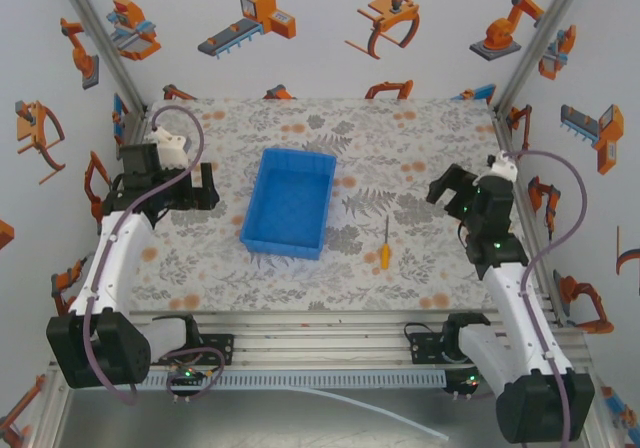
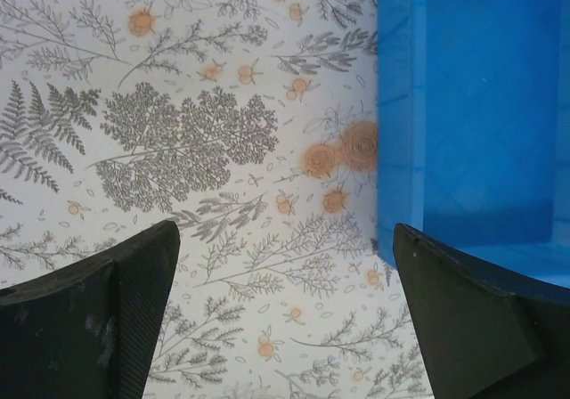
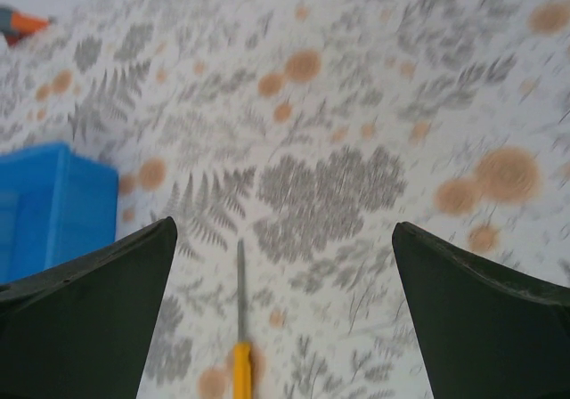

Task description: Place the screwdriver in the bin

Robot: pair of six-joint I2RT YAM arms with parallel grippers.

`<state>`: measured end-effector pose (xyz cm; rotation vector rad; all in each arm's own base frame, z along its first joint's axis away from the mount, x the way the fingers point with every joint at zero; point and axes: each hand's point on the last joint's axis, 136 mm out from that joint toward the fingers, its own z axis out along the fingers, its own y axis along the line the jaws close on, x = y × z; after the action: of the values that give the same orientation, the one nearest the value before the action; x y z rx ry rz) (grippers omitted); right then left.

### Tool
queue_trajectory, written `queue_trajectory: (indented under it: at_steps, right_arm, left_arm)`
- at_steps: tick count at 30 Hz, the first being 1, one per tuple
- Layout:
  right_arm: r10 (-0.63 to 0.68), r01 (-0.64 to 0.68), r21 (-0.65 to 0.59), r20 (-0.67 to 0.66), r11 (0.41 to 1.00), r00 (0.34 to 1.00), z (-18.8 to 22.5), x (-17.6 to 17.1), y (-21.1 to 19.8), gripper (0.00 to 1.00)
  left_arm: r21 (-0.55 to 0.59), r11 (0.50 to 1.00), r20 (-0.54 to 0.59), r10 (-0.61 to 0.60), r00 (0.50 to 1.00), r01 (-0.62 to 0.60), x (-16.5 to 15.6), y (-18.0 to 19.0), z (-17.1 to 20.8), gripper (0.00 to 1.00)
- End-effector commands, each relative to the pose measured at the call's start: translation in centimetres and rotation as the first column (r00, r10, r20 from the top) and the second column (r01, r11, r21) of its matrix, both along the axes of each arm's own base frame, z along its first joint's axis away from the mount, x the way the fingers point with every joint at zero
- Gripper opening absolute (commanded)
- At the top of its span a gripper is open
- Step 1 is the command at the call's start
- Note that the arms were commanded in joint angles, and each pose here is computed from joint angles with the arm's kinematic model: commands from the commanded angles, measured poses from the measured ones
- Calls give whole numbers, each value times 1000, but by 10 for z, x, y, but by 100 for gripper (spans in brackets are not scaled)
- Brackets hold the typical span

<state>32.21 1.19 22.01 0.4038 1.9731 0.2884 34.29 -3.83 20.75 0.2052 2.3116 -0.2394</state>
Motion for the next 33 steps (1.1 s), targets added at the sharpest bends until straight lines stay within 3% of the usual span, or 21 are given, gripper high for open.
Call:
queue_trajectory:
  at_steps: [1, 5, 8, 17, 33]
  right_arm:
    - [138, -114, 111, -235, 987, 962, -48, -35, 41, 99]
    - [126, -155, -45, -381, 987, 916, -61, -61, 58, 95]
    - [125, -194, -92, -491, 977, 862, -85, -71, 71, 87]
    - [117, -309, -217, -615, 926, 780, -126, -58, 122, 80]
    - [99, -291, -176, -676, 940, 730, -182, -56, 138, 65]
  left_arm:
    - [-17, 1000, -29, -6, 1000, 5, -6, -3, 8, 97]
    - [-27, 1000, -51, -7, 999, 5, -5, -5, 7, 97]
    - [-26, 1000, -61, 0, 998, -1, -3, -5, 7, 97]
    - [-16, 1000, -67, 5, 998, -6, -2, -5, 5, 97]
    - [-50, 999, -61, -2, 998, -1, -7, -10, 10, 97]
